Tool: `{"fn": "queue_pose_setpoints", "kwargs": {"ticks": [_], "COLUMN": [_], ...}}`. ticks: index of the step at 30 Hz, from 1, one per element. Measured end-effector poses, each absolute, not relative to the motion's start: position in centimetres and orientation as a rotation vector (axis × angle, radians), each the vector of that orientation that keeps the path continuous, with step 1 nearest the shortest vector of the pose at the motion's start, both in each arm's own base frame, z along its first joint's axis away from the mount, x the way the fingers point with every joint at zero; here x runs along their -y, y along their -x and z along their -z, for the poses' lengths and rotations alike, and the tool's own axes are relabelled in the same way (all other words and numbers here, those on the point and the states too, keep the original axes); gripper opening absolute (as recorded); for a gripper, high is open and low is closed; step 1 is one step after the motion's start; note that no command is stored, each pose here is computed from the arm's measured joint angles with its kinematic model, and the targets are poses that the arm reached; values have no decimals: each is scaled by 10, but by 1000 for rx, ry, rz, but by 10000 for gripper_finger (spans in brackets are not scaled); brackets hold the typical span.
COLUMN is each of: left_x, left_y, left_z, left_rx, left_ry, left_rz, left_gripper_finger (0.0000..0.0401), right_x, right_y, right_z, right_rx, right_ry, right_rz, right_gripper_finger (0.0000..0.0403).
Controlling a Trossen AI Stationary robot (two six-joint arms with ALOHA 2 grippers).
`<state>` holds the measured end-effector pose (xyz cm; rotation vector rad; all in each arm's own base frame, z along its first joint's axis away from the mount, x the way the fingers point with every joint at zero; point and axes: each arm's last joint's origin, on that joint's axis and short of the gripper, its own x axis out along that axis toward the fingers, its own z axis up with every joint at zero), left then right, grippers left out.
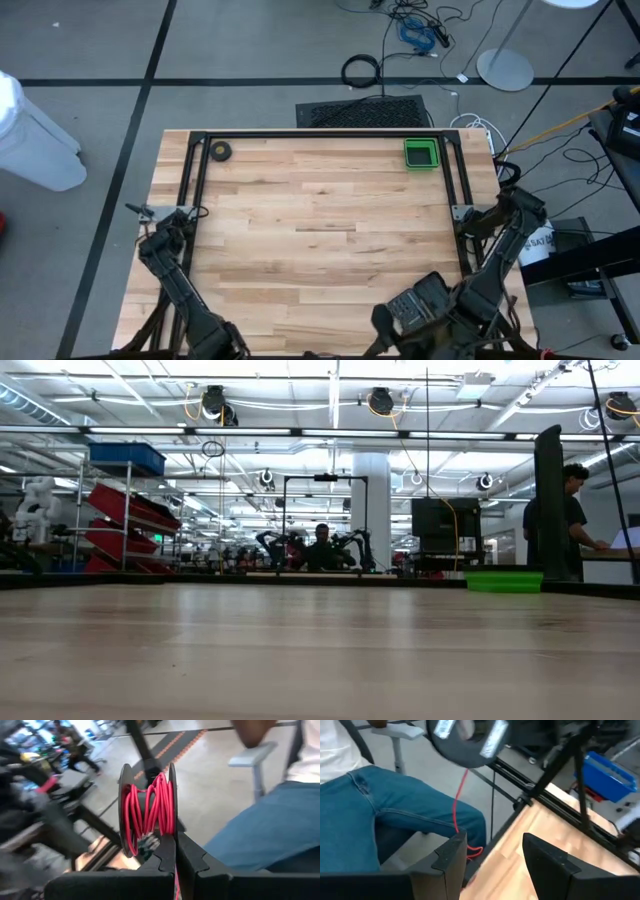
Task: Coil cords
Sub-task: Coil the red wire into the spool
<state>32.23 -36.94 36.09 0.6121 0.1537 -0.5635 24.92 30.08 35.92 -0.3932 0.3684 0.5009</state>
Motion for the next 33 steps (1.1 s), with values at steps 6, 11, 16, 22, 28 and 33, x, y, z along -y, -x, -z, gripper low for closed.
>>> {"fn": "queue_pose_setpoints", "kwargs": {"ticks": [6, 11, 16, 22, 28, 33], "left_x": [373, 378, 373, 370, 369, 369], "left_y": [-308, -295, -286, -287, -286, -286], "left_z": [-370, -373, -386, -382, -380, -380], "left_rx": [-146, -144, -133, -176, -194, -194], "left_ry": [-656, -741, -694, -705, -701, -701], "left_rz": [406, 289, 235, 174, 155, 153], "left_gripper_finger": [2, 2, 2, 2, 2, 2], "right_x": [-305, -309, -321, -329, -329, -330], "right_y": [-276, -298, -314, -322, -312, -295], "right_z": [-342, -314, -282, -272, -283, -291], "right_rx": [-345, -390, -376, -328, -324, -332], "right_ry": [415, 446, 528, 532, 512, 511], "right_rz": [-542, -441, -255, -233, -216, -129], "right_gripper_finger": [180, 180, 180, 159, 124, 121]}}
